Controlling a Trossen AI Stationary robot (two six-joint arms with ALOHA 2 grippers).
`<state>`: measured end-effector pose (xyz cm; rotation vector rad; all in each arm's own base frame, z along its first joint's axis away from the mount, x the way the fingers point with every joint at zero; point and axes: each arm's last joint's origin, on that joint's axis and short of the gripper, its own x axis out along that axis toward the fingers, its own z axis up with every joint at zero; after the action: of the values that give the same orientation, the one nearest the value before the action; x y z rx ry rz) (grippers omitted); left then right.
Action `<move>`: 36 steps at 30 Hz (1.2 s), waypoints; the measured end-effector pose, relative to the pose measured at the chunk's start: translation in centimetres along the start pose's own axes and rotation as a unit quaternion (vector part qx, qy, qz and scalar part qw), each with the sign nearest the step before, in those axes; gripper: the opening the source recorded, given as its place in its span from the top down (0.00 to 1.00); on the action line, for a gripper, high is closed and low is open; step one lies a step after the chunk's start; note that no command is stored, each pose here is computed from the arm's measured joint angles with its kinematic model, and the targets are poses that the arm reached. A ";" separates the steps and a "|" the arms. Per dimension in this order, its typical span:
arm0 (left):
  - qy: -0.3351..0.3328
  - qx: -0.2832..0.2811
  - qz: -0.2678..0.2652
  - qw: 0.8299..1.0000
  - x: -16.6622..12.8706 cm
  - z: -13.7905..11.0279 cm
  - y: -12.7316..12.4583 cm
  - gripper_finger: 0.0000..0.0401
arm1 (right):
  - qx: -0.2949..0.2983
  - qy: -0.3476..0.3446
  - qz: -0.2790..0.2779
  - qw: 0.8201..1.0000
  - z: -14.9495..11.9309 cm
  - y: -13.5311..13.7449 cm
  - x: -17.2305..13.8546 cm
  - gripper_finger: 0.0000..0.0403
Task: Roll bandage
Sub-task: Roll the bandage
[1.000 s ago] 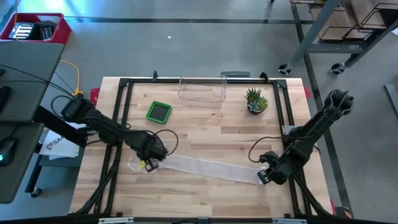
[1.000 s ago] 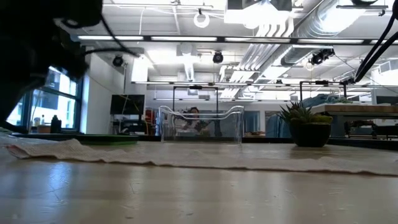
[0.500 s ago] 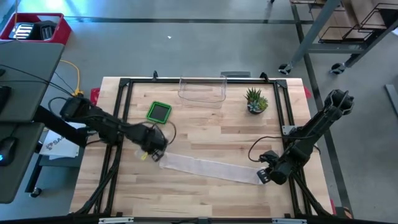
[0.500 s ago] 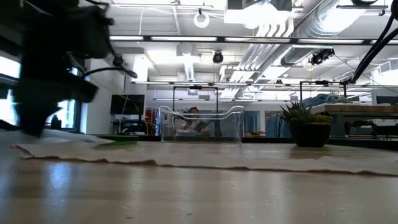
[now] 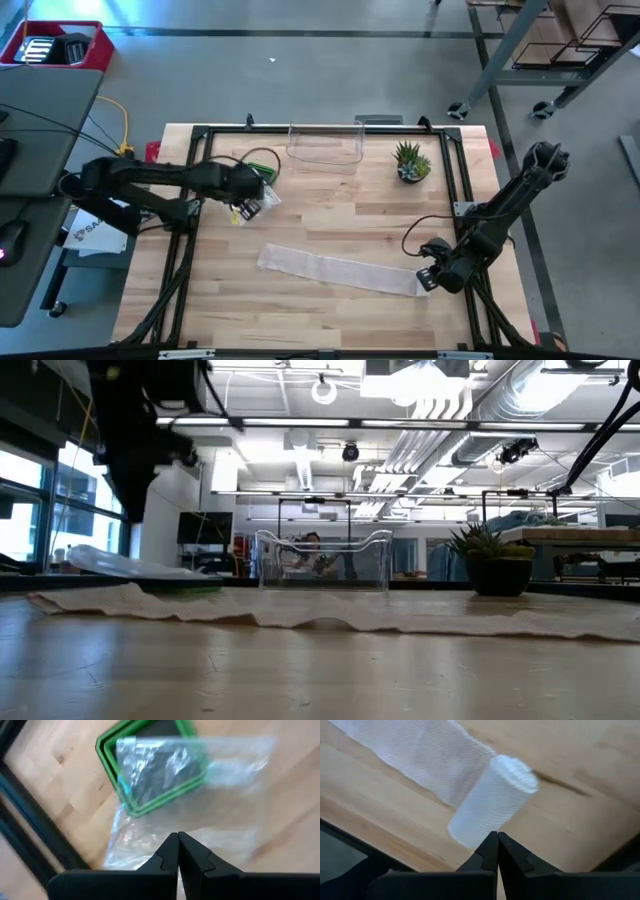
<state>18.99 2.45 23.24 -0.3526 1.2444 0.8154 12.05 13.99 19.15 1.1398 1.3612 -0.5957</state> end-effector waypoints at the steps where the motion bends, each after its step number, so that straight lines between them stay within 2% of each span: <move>1: -0.011 -0.016 -0.035 0.999 -0.5 -0.1 -0.2 1.00 | 0.003 0.000 -0.004 1.000 0.1 -0.2 -0.1 1.00; 4: -0.030 -0.024 -0.154 0.987 -1.7 -0.5 -2.6 1.00 | 0.008 0.000 -0.006 1.000 0.1 -0.3 -0.3 1.00; 8: -0.077 0.006 -0.250 0.965 -1.4 -0.8 -8.4 1.00 | 0.013 0.009 0.003 1.000 0.0 -0.1 -0.3 1.00; 11: -0.075 0.034 -0.269 0.960 0.0 -0.9 -12.5 1.00 | 0.013 0.016 0.018 1.000 -0.1 0.2 -0.3 1.00; 15: -0.098 0.073 -0.297 0.947 1.8 -0.4 -17.7 1.00 | 0.031 0.016 0.006 0.999 -0.2 0.2 0.1 1.00; 20: -0.184 0.100 -0.383 0.900 2.2 2.4 -23.2 1.00 | 0.037 0.007 0.019 0.999 -0.4 0.9 0.9 1.00; 22: -0.185 0.122 -0.377 0.899 2.7 3.5 -24.6 1.00 | 0.036 0.009 0.024 0.999 -0.5 1.2 1.2 1.00; 25: -0.155 0.149 -0.348 0.912 4.0 4.3 -26.1 1.00 | 0.039 0.007 0.020 0.999 -0.5 1.3 1.6 1.00; 30: -0.115 0.163 -0.311 0.929 5.4 3.1 -26.6 1.00 | 0.042 0.000 0.013 0.999 -0.5 1.5 2.2 1.00; 36: -0.145 0.166 -0.329 0.918 5.3 1.6 -27.4 1.00 | 0.039 0.000 0.013 0.999 -0.5 1.5 2.3 1.00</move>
<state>40.07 -13.16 13.75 -0.3283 0.8742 0.0646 13.57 15.62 17.53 1.2179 1.3307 -0.6341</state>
